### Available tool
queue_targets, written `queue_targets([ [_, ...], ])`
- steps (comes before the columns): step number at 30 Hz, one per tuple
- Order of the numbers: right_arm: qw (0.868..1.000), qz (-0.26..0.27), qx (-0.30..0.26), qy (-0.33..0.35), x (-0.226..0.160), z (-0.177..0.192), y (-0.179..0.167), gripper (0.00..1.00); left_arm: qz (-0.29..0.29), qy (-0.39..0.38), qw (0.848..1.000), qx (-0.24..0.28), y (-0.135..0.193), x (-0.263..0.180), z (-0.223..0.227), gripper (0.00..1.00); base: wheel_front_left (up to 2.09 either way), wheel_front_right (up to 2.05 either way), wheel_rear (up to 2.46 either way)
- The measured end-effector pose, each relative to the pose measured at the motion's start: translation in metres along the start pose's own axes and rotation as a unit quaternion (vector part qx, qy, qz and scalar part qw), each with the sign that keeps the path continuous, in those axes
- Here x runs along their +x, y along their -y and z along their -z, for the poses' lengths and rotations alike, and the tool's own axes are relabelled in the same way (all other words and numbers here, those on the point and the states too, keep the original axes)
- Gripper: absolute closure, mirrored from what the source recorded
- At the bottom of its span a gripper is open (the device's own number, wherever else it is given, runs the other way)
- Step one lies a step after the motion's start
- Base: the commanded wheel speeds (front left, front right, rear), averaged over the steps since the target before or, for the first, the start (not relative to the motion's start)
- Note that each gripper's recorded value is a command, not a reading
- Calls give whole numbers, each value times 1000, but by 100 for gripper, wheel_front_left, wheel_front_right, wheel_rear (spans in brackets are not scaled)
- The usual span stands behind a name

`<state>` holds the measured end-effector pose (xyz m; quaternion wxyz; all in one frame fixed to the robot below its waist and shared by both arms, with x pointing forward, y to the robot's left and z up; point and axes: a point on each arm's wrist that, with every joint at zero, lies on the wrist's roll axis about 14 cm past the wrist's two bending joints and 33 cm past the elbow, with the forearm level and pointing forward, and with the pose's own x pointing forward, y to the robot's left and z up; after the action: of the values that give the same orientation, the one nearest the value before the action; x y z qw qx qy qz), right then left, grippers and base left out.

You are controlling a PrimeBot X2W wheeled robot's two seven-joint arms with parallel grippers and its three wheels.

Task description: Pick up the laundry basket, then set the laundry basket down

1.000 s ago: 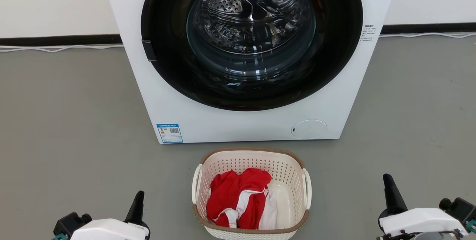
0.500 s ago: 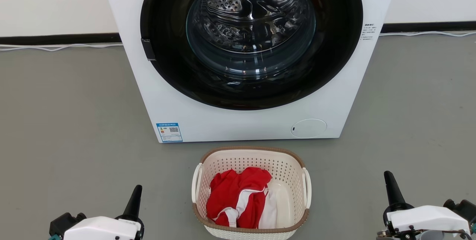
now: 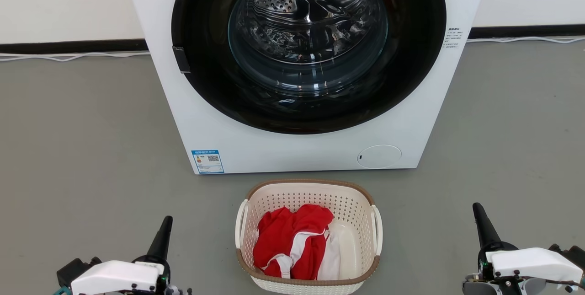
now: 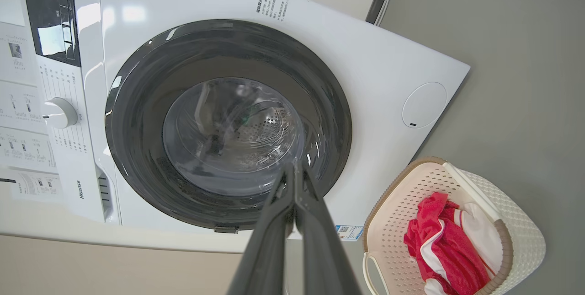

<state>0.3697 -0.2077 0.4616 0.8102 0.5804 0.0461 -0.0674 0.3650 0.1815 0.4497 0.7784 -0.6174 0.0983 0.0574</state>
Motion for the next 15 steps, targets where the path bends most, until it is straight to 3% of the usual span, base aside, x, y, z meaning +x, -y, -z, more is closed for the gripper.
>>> queue_targets([
  [15,995,-17,96,-3,1,-2,-9,100,34,7,997,-66,14,2,-9,100,0,0,0],
])
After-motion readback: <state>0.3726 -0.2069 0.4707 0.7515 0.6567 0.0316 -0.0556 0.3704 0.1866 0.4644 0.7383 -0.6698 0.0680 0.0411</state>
